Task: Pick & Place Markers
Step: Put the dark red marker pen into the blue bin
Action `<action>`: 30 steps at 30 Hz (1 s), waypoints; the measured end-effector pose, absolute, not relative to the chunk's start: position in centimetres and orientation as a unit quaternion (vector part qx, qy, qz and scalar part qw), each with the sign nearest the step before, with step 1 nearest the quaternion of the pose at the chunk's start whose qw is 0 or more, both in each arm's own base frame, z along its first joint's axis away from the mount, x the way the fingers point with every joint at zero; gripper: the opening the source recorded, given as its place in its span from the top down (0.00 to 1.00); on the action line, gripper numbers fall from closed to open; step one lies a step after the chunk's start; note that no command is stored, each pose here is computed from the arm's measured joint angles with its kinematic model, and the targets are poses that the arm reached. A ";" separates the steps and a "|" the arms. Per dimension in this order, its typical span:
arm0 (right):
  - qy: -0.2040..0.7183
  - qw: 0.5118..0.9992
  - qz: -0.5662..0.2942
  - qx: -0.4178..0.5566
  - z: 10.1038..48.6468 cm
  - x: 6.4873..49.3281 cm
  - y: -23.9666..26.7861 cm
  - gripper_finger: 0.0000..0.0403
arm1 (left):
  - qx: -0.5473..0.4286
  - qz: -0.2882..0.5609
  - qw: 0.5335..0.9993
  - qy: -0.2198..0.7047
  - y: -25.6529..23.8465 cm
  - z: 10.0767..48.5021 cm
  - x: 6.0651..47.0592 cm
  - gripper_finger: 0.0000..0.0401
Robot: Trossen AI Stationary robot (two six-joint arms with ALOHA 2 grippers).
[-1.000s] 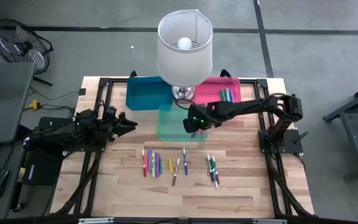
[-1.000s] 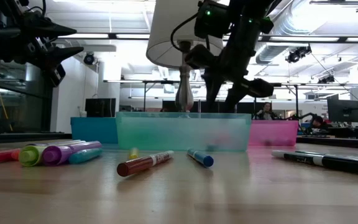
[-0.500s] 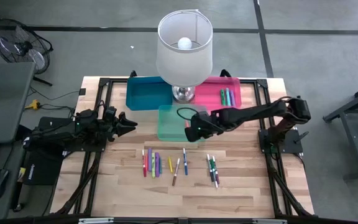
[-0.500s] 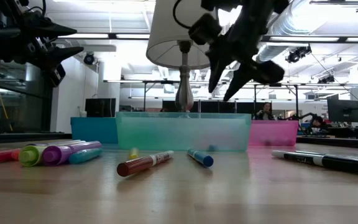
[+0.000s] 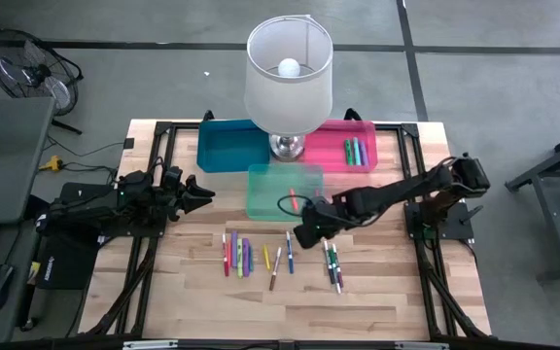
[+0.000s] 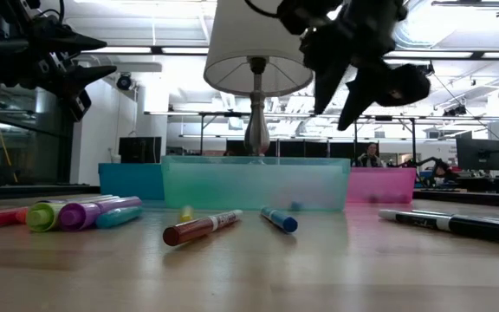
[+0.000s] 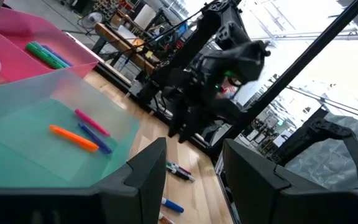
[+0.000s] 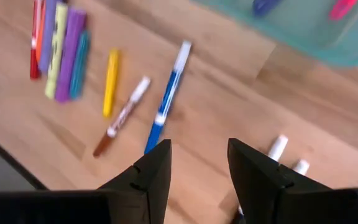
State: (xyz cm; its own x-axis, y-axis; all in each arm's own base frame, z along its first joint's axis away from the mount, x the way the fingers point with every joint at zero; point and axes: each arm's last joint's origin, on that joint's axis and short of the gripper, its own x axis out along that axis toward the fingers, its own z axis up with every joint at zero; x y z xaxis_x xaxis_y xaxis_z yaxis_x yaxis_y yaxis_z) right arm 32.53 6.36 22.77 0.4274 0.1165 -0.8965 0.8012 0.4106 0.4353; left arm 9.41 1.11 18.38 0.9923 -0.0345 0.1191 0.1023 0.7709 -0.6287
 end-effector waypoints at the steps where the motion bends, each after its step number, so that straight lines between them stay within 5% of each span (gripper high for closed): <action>1: 0.480 0.691 -0.246 0.481 22.7 32.4 6.7 0.64 | -0.337 -0.036 0.940 -0.050 1.1 18.4 9.4 0.61; 16: 0.532 0.682 -0.221 0.450 22.5 30.3 11.9 0.64 | -0.336 -0.036 0.940 -0.050 1.1 18.4 9.4 0.61; 30: 0.535 0.632 -0.303 0.472 22.1 27.2 16.0 0.64 | -0.336 -0.031 0.940 -0.056 1.1 18.5 9.4 0.61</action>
State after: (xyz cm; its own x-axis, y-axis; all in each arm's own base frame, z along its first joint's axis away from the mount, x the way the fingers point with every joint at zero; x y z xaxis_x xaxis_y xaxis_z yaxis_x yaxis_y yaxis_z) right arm 27.16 15.99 22.14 0.2455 0.1226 -0.9616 0.8875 0.3706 0.2738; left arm 9.40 1.15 18.45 0.9917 -0.0210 0.1270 0.0968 0.7721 -0.6281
